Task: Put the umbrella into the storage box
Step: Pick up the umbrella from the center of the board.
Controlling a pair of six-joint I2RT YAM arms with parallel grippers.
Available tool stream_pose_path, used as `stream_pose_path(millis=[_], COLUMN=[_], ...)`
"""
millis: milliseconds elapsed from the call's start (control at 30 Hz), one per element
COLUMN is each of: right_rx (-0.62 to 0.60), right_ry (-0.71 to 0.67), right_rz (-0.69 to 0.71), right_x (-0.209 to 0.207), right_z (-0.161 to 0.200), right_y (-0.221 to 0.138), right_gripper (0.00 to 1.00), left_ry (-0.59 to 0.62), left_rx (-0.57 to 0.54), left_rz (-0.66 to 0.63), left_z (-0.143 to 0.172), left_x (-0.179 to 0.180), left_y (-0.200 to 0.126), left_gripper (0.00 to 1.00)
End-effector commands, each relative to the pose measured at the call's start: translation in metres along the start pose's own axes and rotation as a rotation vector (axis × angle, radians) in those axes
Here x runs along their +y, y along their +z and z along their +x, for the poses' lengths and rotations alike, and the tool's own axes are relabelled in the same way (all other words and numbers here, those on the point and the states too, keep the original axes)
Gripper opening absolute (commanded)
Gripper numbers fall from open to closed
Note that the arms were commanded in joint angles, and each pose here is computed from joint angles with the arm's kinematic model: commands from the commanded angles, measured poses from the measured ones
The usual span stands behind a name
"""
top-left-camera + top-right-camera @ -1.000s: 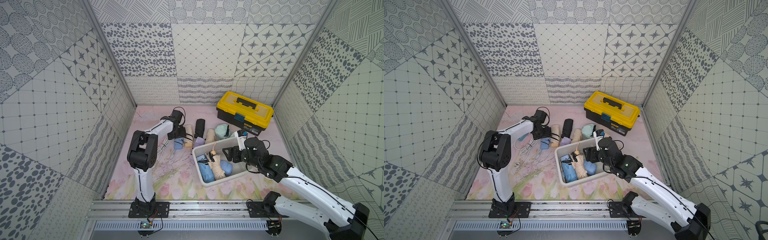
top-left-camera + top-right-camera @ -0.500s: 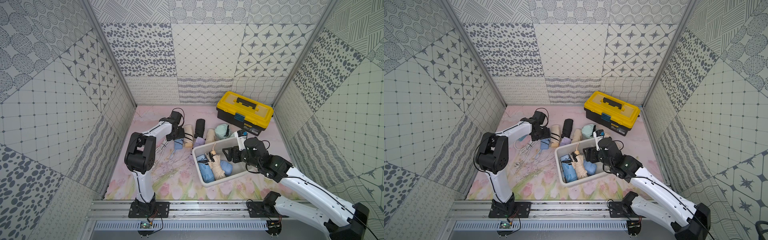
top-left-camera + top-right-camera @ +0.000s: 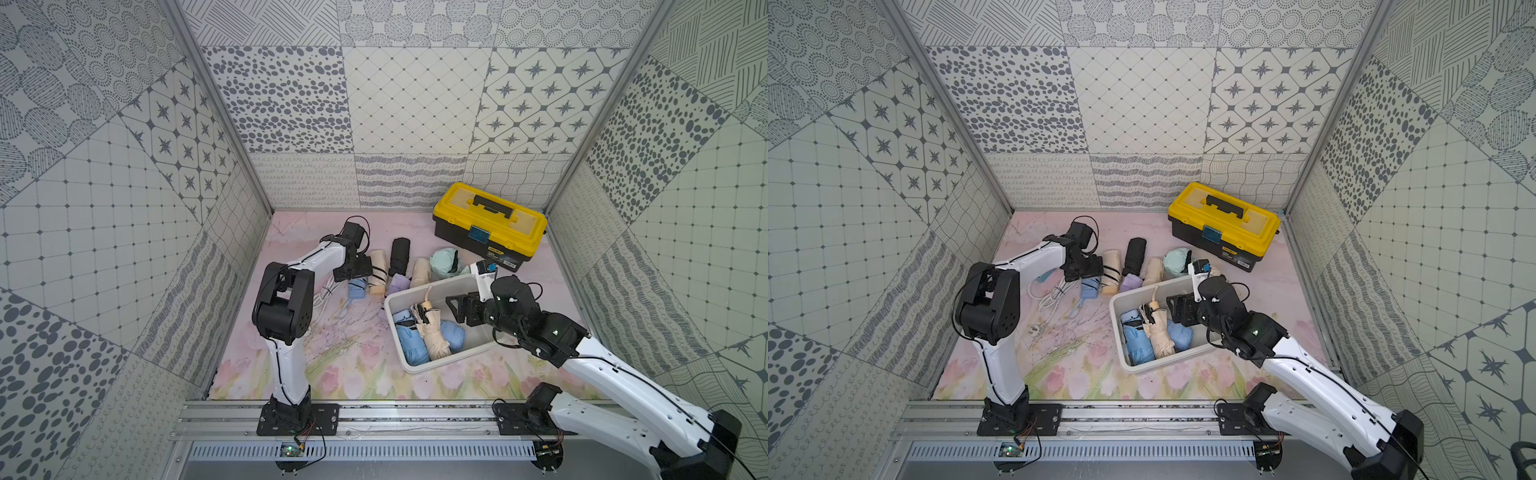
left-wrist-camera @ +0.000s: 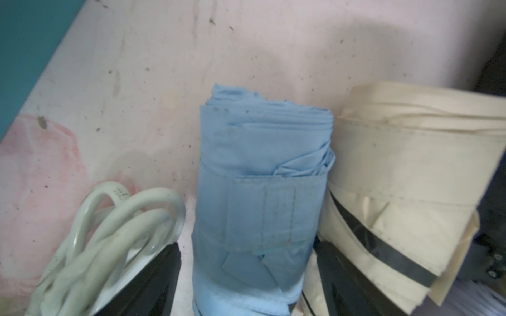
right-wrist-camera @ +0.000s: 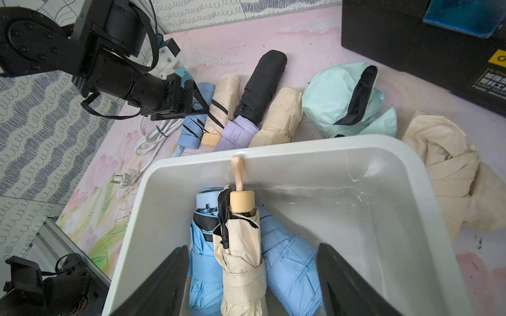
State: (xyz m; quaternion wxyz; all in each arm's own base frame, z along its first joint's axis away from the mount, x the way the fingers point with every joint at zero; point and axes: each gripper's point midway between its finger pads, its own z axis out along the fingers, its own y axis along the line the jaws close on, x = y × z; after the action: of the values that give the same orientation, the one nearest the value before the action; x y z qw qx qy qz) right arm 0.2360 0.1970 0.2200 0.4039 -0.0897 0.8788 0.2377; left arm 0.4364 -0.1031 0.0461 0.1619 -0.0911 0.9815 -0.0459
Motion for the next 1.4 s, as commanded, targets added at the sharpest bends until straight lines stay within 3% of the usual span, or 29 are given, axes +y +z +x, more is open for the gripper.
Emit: stream_pose_path(millis=[0, 100, 267, 633, 900, 1367], right_rx=[-0.043, -0.044, -0.047, -0.032, -0.036, -0.047], right_ry=[0.012, 0.013, 0.015, 0.044, 0.083, 0.096], right_rz=[-0.019, -0.018, -0.017, -0.031, -0.034, -0.057], right_x=[0.004, 0.004, 0.003, 0.008, 0.006, 0.011], right_z=[-0.010, -0.010, -0.011, -0.012, -0.009, -0.012], right_y=[-0.001, -0.002, -0.002, -0.002, -0.004, -0.005], right_gripper=[0.78, 0.78, 0.79, 0.78, 0.77, 0.77], left_ry=[0.008, 0.010, 0.033, 0.045, 0.032, 0.001], left_rx=[0.018, 0.043, 0.072, 0.058, -0.014, -0.156], left_rz=[0.017, 0.021, 0.001, -0.007, 0.063, 0.251], left_z=[-0.001, 0.003, 0.005, 0.001, -0.006, -0.010], left_x=[0.002, 0.001, 0.003, 0.005, -0.005, -0.027], left_y=[0.005, 0.013, 0.024, 0.028, -0.003, -0.084], left_gripper=[0.87, 0.86, 0.77, 0.49, 0.42, 0.39])
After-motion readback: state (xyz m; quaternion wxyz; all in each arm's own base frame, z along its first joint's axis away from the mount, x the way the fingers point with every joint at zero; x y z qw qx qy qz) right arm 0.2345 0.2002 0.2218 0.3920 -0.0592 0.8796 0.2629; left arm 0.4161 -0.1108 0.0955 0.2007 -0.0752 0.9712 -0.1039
